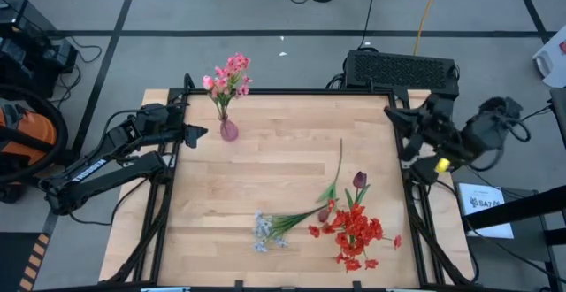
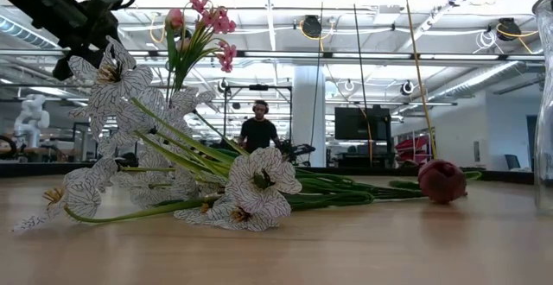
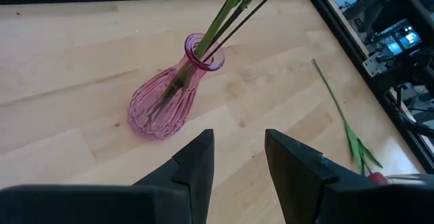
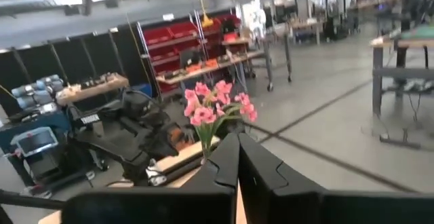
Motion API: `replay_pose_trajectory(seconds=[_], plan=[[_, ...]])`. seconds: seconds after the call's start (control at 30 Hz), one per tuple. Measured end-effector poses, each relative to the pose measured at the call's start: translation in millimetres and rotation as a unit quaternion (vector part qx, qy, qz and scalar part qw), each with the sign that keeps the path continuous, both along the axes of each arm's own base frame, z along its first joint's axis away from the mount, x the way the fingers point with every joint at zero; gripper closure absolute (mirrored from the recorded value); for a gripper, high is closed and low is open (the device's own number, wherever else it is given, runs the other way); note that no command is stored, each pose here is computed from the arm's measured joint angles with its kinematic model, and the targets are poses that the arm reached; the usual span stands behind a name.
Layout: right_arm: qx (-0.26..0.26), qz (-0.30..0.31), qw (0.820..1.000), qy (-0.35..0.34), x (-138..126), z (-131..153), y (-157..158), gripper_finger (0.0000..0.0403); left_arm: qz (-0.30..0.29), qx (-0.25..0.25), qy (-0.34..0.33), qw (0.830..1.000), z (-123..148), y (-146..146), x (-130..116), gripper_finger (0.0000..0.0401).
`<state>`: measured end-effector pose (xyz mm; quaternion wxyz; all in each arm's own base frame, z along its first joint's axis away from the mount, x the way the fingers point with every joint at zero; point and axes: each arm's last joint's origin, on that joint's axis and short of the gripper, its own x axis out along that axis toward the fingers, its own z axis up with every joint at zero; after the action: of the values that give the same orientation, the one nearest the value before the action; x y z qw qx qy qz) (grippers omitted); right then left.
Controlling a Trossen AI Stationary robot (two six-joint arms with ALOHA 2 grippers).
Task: Sort flowers into vase by color
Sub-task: Put the red tulip into the transparent vase
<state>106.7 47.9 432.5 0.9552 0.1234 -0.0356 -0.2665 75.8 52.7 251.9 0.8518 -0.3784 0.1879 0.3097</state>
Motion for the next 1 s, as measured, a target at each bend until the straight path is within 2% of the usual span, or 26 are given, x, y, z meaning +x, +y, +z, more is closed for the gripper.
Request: replay_pose_trajectory(seconds=[0.1,0.3,0.43,0.6,0.73,0.83,1.0], plan=[[0.021,0.017,0.999,0.018,15.4,1.8,-4.5,0.0403,-0.002,0.002,0.001,1.000,0.0,0.0,0.0,0.0262],[0.054,0.069,0.992,0.086,77.6,-19.4,-17.1,0.0403,-0.002,0.002,0.001,1.000,0.0,0.0,0.0,0.0262],[0.088,0.105,0.984,0.116,113.3,-34.0,-43.9,0.0403,-0.009,0.012,0.006,1.000,0.0,0.0,0.0,0.0262],[0.141,0.150,0.967,0.151,142.1,-33.7,-87.8,0.0403,-0.020,0.026,0.014,0.999,0.0,0.0,0.0,0.0262],[0.165,0.156,0.942,0.248,161.0,-39.7,-120.3,0.0403,-0.024,0.031,0.017,0.999,-0.1,-0.1,0.0,0.0262],[0.160,0.157,0.913,0.341,170.7,-48.4,-139.3,0.0403,-0.026,0.033,0.018,0.999,-0.1,-0.1,0.0,0.0262],[0.123,0.191,0.843,0.487,179.2,-71.5,-157.1,0.0403,-0.038,0.047,0.026,0.998,-0.2,-0.1,0.0,0.0262]])
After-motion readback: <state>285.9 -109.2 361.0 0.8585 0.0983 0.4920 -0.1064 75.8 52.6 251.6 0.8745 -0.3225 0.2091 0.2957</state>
